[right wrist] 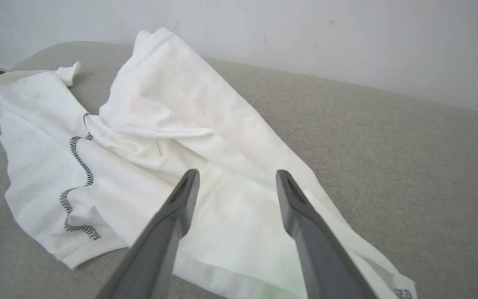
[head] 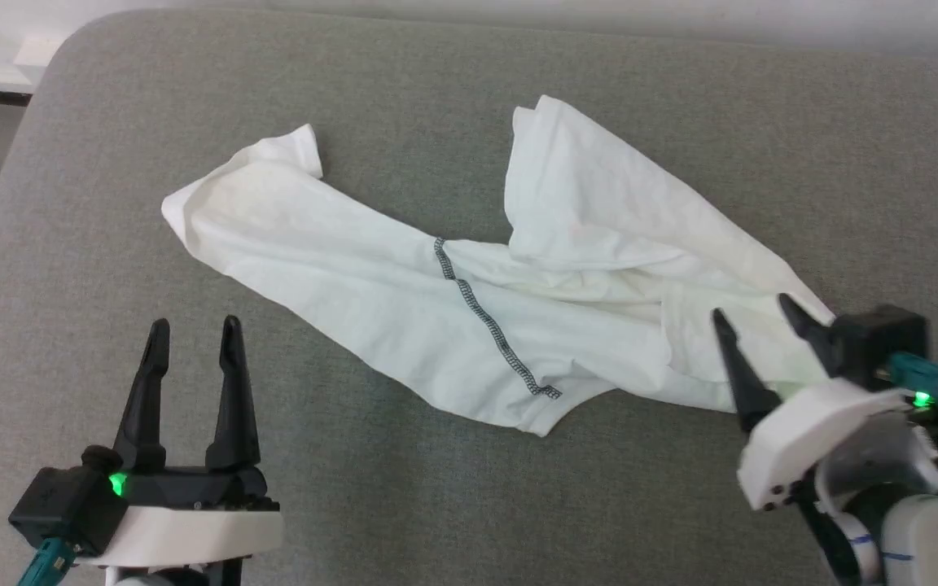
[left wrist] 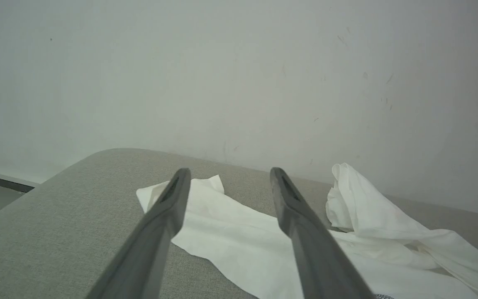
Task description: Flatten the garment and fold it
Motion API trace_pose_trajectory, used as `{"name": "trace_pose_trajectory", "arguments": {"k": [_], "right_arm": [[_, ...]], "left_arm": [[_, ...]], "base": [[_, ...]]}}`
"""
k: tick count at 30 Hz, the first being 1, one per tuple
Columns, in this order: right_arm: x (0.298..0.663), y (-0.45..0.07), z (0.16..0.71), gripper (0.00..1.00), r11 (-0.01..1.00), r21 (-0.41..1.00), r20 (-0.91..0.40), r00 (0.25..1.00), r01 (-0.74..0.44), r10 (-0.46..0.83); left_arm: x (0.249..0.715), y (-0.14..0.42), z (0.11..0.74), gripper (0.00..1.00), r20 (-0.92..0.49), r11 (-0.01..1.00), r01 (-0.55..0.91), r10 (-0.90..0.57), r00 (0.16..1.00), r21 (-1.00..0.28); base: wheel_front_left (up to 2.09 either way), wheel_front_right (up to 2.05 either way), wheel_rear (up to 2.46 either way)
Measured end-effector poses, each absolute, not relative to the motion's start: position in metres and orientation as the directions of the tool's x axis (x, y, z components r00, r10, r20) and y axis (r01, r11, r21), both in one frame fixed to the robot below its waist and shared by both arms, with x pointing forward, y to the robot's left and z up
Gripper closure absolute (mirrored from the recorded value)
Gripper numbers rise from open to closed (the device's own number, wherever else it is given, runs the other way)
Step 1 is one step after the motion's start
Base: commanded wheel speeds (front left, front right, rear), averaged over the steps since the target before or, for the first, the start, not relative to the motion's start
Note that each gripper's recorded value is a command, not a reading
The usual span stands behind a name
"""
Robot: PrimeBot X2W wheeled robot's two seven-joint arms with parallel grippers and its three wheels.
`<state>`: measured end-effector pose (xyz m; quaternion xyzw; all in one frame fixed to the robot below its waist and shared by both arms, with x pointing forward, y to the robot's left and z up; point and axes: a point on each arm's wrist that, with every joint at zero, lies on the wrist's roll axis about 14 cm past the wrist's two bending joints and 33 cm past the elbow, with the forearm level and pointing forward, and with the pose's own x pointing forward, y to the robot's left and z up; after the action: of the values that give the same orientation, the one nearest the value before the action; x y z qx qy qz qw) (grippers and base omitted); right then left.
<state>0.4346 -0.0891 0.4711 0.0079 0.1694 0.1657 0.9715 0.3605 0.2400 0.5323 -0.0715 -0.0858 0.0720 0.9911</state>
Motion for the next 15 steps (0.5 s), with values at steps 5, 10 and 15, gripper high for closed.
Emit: {"name": "trace_pose_trajectory", "arguments": {"k": [5,10,15], "right_arm": [[0.425,-0.051,0.450,0.00,0.900,0.025,-0.453,0.798,-0.436,0.399],[0.415,-0.032,0.433,0.00,0.867,0.023,-0.540,0.724,-0.498,0.430],[0.414,-0.029,0.425,0.00,0.857,0.016,-0.569,0.700,-0.516,0.432]], "left_arm": [[0.361,0.242,0.532,0.00,0.158,0.977,-0.139,0.165,0.974,-0.163],[0.358,0.249,0.528,0.00,0.143,0.972,-0.163,0.188,0.972,-0.166],[0.356,0.253,0.524,0.00,0.129,0.969,-0.181,0.204,0.971,-0.167]], "base": [[0.00,0.00,0.00],[0.00,0.00,0.00],[0.00,0.00,0.00]]}}
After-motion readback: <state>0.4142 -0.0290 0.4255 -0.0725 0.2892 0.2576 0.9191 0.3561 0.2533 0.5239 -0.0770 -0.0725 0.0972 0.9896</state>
